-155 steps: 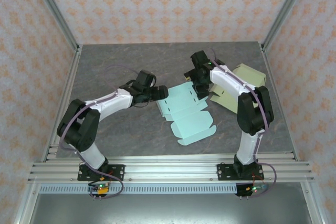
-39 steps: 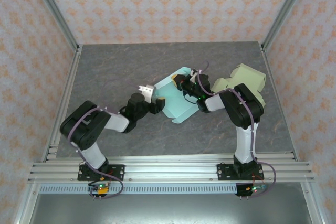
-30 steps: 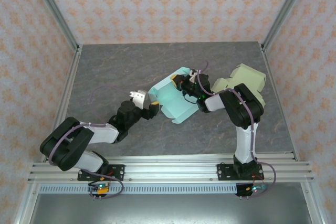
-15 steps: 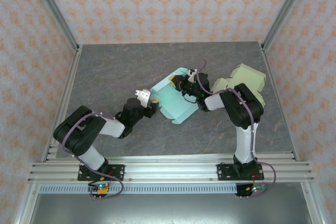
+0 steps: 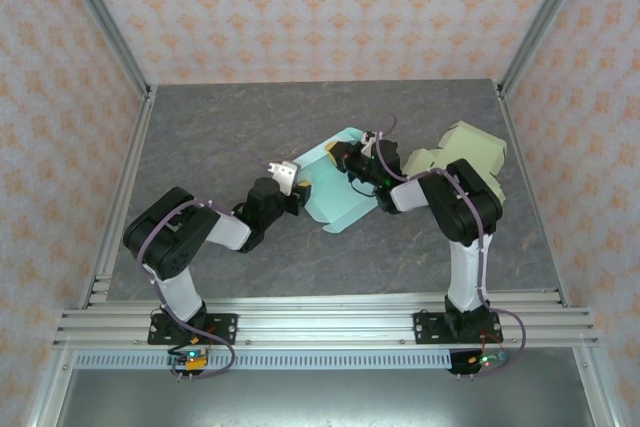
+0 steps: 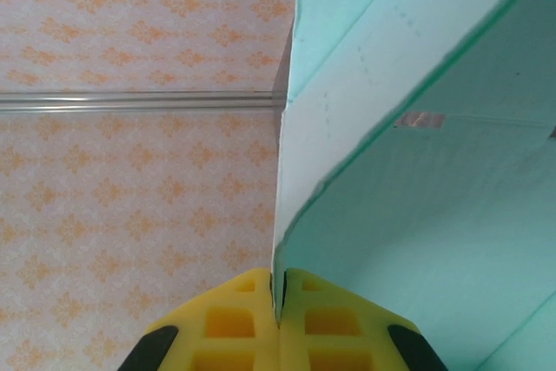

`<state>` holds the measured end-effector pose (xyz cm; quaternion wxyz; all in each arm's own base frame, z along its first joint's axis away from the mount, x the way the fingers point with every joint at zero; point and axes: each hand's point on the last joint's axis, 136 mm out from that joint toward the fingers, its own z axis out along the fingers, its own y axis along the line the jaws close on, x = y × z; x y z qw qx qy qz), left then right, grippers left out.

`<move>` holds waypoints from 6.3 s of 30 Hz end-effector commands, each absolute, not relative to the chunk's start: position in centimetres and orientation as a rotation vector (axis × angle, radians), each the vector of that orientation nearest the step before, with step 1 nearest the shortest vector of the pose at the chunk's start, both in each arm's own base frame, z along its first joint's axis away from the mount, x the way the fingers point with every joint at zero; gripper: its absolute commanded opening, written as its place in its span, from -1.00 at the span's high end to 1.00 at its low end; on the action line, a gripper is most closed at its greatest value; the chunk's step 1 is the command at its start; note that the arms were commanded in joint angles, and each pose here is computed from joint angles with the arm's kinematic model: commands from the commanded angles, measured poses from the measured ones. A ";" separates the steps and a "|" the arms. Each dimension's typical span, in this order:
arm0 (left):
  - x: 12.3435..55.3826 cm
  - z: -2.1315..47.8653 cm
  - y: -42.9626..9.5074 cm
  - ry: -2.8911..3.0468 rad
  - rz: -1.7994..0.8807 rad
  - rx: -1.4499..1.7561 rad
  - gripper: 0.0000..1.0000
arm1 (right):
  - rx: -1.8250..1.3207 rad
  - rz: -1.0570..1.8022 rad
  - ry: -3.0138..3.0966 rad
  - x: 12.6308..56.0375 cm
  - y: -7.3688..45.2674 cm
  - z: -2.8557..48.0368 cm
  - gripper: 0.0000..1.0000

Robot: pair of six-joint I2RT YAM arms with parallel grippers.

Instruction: Fold the paper box

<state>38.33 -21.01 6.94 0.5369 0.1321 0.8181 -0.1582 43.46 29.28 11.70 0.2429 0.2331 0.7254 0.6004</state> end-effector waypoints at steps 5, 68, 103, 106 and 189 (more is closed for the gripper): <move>40.6 8.2 -22.9 1.900 -0.419 0.172 0.05 | 0.672 1.585 1.968 40.6 28.2 10.8 1.00; 38.8 2.8 -22.0 1.939 -0.257 0.350 0.63 | -0.604 0.818 2.752 37.3 29.9 12.0 -0.33; 39.3 7.0 -21.1 1.841 -0.230 0.319 0.37 | -0.670 0.565 2.773 35.2 28.4 6.6 0.06; 39.4 6.7 -21.1 1.847 -0.232 0.313 0.47 | -0.708 0.522 2.792 34.7 28.4 5.9 0.06; 39.4 5.5 -13.6 1.984 -0.115 0.062 1.00 | -1.509 0.759 1.736 31.7 26.2 10.5 -0.04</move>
